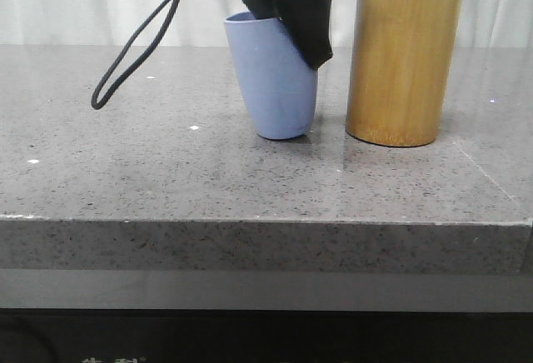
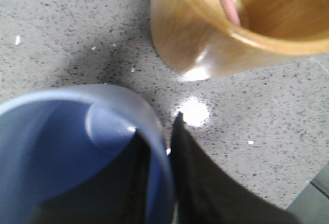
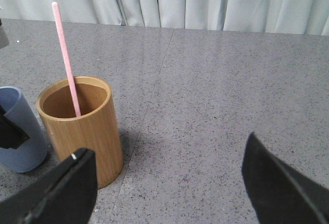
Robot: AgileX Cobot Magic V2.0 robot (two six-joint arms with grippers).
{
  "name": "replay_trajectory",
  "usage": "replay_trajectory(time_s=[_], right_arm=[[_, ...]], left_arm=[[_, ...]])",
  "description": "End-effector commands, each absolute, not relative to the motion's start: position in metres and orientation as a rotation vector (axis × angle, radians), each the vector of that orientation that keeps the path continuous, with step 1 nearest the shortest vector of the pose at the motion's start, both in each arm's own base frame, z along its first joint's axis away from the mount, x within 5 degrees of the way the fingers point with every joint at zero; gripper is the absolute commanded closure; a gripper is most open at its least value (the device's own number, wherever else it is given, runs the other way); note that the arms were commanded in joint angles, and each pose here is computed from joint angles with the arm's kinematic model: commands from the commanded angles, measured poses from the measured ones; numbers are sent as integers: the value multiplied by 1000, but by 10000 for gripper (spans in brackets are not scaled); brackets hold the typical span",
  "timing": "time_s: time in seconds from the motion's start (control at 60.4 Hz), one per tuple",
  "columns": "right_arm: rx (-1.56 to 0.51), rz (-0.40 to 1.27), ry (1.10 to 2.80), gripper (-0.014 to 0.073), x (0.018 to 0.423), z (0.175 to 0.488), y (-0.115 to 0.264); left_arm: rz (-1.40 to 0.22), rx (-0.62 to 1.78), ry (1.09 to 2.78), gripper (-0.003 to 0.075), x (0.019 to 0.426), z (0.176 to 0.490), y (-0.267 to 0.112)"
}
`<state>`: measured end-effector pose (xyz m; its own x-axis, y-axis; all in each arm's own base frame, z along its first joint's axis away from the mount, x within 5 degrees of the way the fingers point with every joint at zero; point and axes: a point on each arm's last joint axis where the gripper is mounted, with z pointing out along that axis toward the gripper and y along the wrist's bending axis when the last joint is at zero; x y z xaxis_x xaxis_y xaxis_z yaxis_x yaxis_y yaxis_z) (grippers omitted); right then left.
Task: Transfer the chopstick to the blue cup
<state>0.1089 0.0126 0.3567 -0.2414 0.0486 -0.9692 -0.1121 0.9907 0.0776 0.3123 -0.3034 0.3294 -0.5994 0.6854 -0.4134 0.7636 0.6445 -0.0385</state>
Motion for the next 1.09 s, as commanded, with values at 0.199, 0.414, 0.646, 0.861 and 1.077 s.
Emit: replay_trajectory(time_s=[0.199,0.414,0.646,0.861,1.077], right_arm=[[-38,136,1705,4,110,374,11],[-38,136,1705,4,110,374,11],[-38,136,1705,4,110,374,11],[-38,136,1705,4,110,374,11],[-38,136,1705,4,110,374,11]], left_arm=[[-330,1116,2403,350,300,372,-296],[-356,1083,2345,349,291,398,-287],[-365,1034,2258,359,274,436,-264],[-351,929,2224,685,274,461,-230],[-312,789,2206,739,277,482,-186]])
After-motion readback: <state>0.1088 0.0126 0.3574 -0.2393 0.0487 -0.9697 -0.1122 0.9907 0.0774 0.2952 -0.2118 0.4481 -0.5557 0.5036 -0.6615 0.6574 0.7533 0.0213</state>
